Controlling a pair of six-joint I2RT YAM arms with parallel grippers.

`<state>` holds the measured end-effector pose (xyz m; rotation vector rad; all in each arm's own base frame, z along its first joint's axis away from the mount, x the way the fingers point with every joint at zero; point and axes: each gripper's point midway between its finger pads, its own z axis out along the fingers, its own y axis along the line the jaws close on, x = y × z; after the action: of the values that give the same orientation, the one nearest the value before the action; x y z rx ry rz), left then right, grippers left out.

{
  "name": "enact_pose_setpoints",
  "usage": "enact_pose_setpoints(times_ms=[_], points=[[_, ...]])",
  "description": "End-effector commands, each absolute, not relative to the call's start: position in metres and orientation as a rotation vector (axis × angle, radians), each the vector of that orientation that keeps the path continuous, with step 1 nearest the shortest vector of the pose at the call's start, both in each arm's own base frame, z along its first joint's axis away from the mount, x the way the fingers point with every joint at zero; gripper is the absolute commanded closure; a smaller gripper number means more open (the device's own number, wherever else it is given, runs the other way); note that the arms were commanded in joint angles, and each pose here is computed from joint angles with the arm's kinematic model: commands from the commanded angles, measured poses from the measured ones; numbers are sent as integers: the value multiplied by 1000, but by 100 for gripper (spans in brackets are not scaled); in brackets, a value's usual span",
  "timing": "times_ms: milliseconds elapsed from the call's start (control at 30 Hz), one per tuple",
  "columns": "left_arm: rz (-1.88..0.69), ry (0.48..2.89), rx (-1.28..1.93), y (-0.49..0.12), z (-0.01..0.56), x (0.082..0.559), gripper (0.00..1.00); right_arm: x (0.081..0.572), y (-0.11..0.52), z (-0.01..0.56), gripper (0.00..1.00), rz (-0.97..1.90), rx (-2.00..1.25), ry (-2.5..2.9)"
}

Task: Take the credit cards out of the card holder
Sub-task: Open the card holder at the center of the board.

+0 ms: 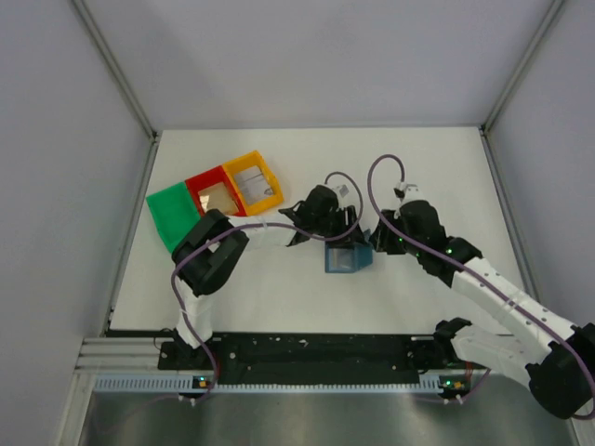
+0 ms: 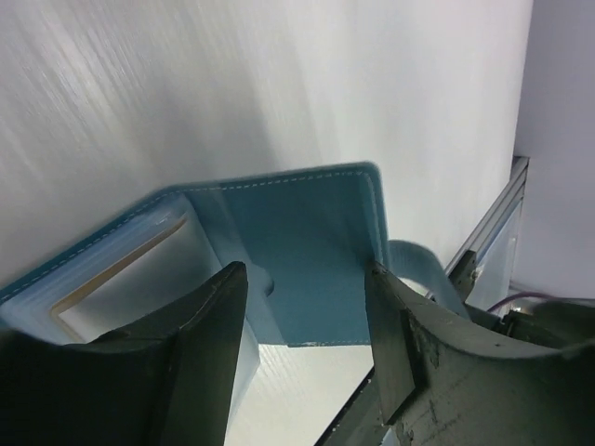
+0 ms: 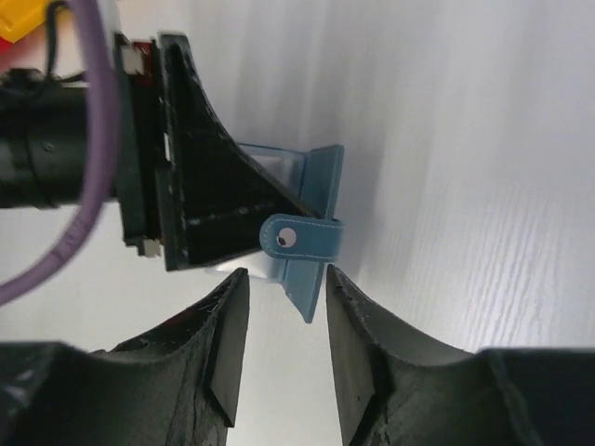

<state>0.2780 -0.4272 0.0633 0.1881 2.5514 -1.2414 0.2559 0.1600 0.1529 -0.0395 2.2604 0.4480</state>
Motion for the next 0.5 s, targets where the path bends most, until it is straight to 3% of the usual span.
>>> enact_pose_setpoints(times_ms=[0,133,467], points=[[-1348,2356,189,-430,126,292,42,262,175,149,66,608,24,2202],[-1366,2362,164,-428,124,291,42,260,181,130,75,721,35,2230],[-1331,2358,152,-419,129,294,42,247,200,151,75,856,-113,2189]])
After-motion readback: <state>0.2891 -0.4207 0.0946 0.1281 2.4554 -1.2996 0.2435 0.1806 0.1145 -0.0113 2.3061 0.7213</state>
